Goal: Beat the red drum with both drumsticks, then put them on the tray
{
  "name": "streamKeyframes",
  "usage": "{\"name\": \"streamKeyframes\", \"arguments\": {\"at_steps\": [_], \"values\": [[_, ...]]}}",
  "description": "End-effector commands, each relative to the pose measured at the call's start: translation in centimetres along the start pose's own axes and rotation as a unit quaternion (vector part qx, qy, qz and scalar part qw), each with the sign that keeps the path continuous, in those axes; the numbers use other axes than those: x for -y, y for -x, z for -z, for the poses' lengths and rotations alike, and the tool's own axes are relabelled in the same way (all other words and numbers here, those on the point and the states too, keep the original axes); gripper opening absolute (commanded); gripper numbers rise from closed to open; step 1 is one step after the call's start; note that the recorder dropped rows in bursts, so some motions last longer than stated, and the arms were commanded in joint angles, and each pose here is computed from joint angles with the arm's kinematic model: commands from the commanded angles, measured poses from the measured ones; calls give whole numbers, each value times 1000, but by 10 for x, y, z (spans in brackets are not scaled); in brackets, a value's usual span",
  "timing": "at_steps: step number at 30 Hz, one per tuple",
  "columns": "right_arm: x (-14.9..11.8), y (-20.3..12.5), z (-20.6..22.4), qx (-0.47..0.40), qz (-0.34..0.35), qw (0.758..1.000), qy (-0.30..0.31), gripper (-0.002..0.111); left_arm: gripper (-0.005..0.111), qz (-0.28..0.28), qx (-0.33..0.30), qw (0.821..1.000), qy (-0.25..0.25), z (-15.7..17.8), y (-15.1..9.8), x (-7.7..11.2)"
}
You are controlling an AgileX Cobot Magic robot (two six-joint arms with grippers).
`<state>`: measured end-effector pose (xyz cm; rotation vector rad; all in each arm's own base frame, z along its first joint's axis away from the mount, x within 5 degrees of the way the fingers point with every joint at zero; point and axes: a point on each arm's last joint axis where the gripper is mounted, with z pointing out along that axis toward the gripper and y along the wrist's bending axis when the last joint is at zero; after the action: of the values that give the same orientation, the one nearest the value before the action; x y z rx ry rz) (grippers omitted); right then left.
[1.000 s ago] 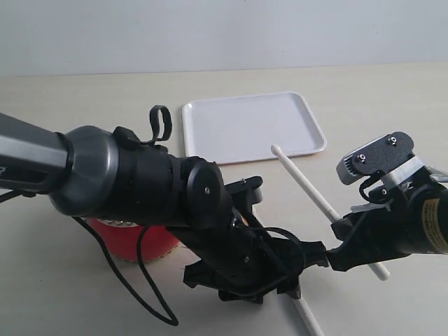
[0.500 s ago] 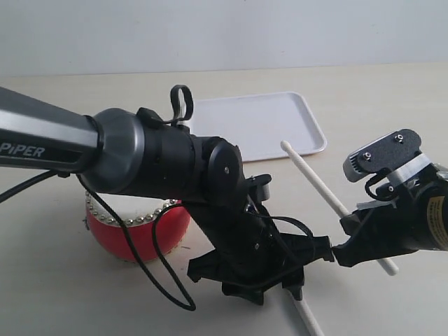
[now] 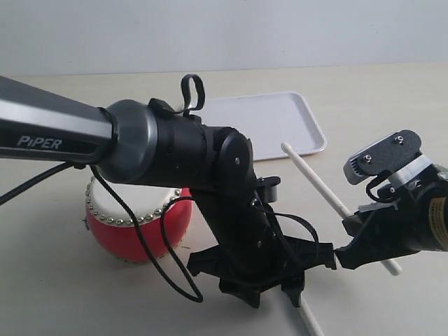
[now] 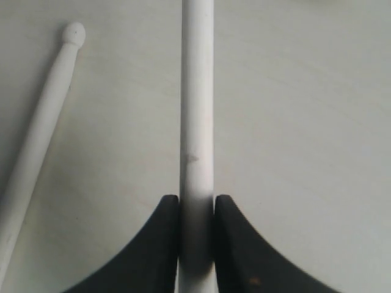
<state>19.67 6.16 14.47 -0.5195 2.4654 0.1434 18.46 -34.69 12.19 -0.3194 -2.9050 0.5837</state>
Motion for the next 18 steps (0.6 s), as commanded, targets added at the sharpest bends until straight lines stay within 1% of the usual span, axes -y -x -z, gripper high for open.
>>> {"name": "streamKeyframes", "arguments": {"at_steps": [1,10,14,18], "values": [[-6,1,0,2,-13,1000,28,0,53,11,57,995,-81,21,4,30],[-5,1,0,2,-13,1000,19,0,53,29,103,988,-107,21,13,34],[-5,1,0,2,-13,1000,19,0,53,34,92,991,-95,11,14,29],[-1,1,-1,1,-15,1000,-3,0,53,39,87,992,-88,3,16,26]]}}
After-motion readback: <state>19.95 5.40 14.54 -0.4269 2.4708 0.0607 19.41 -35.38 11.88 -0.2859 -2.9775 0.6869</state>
